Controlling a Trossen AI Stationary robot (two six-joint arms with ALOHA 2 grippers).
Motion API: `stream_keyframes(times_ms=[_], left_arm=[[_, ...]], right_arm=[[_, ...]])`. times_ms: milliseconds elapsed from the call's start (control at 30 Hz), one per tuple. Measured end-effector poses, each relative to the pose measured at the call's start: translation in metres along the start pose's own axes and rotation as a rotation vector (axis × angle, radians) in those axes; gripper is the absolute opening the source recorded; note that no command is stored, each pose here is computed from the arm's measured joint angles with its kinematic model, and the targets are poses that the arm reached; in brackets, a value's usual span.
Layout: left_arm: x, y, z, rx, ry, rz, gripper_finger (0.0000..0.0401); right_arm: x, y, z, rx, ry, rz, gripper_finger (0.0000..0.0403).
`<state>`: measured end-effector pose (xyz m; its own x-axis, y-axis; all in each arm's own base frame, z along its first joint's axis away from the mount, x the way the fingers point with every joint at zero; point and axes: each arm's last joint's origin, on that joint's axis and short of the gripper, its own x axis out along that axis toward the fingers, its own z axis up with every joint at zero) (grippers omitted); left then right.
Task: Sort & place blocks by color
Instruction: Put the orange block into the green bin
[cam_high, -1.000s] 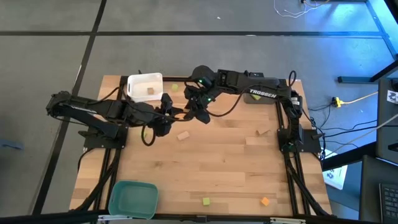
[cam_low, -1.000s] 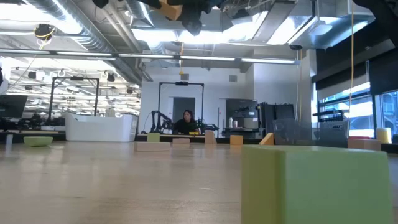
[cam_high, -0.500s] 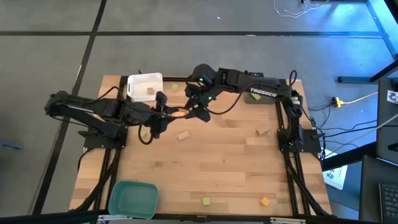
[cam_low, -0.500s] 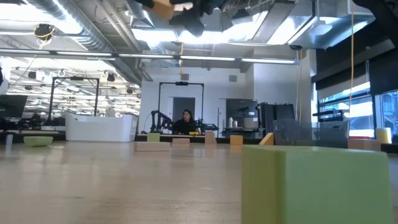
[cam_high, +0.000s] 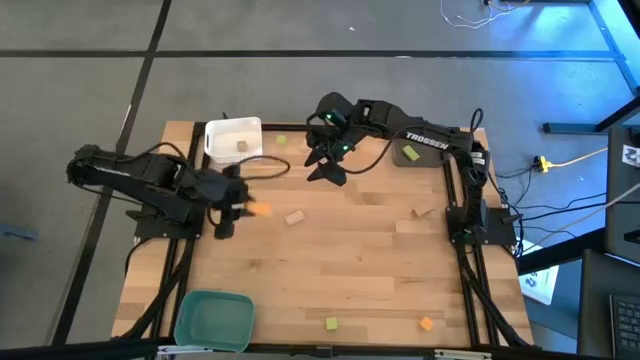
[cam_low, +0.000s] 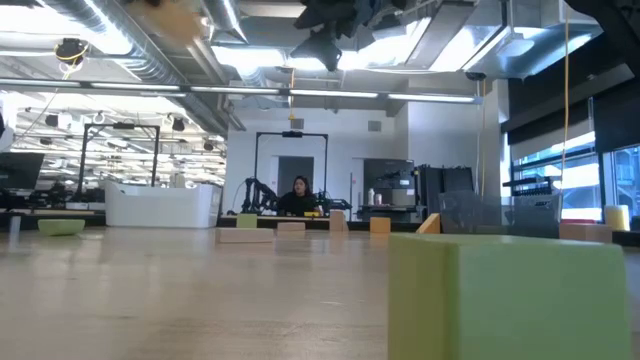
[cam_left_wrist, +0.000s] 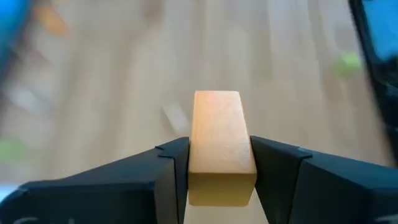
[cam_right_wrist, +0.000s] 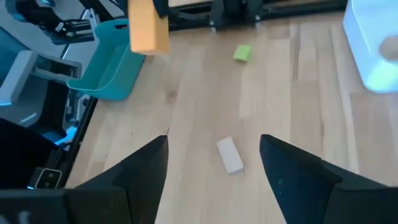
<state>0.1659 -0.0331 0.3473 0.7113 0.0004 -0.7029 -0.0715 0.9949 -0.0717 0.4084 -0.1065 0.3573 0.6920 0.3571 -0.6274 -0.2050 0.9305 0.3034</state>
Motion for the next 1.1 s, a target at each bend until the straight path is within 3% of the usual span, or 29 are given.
stream_keyframes(times_ms=[233, 400, 700, 1100], left_arm=[[0.002, -0.025, -0.018, -0.276, 0.254, -0.186, 0.0114], [0.008, -0.051, -0.025, -0.383, 0.38, -0.244, 0.0114], [0.026, -0.1, -0.046, -0.492, 0.569, -0.188, 0.0114], [0.052, -0.156, -0.062, -0.55, 0.624, -0.242, 0.0114]], right_arm=[[-0.003, 0.001, 0.0, -0.103, 0.002, -0.03, 0.0254], [-0.003, 0.0, 0.001, -0.152, 0.006, -0.058, 0.0255], [-0.003, 0.0, 0.0, -0.181, 0.017, -0.064, 0.0255], [-0.003, 0.001, -0.002, -0.178, 0.028, -0.055, 0.0255]])
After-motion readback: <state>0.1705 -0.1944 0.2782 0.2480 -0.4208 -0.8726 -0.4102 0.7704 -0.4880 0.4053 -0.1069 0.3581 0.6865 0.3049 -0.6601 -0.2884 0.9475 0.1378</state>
